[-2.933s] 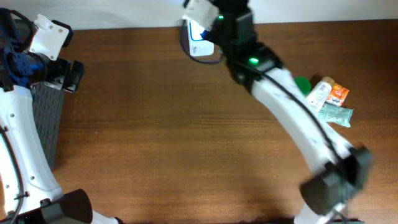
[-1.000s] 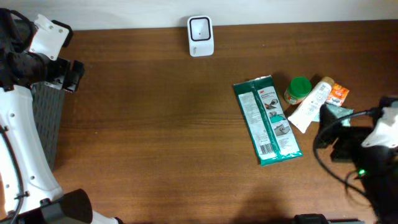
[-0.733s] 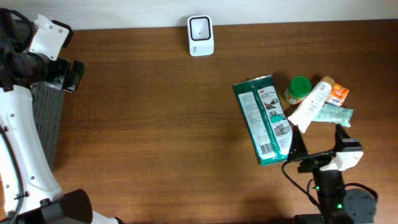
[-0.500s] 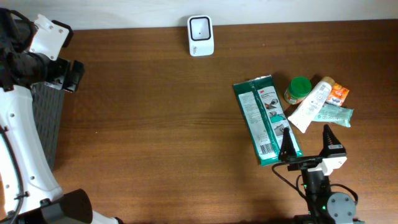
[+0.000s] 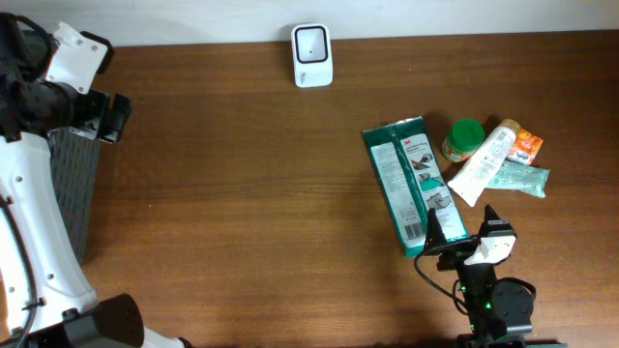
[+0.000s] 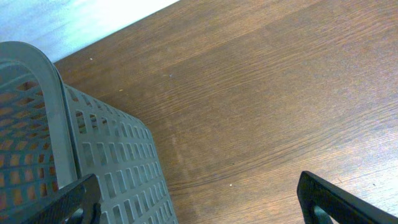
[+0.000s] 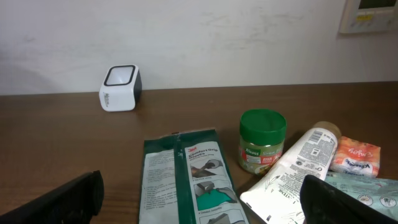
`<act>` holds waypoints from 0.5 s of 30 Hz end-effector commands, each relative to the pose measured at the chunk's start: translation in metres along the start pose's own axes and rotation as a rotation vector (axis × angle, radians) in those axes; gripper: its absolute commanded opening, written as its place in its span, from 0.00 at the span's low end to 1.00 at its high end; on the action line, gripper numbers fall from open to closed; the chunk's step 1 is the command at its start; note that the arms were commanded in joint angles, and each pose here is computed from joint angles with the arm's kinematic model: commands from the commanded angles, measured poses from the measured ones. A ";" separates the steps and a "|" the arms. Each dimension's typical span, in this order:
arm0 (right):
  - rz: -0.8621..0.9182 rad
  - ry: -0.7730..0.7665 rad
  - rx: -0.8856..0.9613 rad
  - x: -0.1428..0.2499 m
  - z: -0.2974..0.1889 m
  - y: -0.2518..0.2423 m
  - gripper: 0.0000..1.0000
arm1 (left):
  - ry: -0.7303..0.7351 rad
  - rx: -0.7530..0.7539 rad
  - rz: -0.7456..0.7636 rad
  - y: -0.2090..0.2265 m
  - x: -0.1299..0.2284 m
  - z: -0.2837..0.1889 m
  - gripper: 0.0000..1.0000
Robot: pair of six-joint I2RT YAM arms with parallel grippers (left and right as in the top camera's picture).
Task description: Scan the item barcode
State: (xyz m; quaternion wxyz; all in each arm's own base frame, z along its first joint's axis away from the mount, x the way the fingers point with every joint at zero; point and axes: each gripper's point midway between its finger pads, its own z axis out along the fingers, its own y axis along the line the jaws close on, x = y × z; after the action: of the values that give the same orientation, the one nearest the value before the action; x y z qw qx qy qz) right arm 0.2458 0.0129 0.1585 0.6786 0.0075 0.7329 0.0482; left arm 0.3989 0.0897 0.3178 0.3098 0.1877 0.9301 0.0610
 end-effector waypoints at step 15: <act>0.004 0.000 -0.001 0.002 0.000 0.000 0.98 | -0.066 -0.050 0.033 -0.002 -0.007 -0.036 0.99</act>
State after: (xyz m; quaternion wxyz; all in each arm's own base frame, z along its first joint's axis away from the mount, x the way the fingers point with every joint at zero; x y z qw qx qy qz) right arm 0.2458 0.0129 0.1585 0.6785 0.0076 0.7329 0.0484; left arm 0.3984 0.0896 0.3187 0.3107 0.1877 0.9297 0.0617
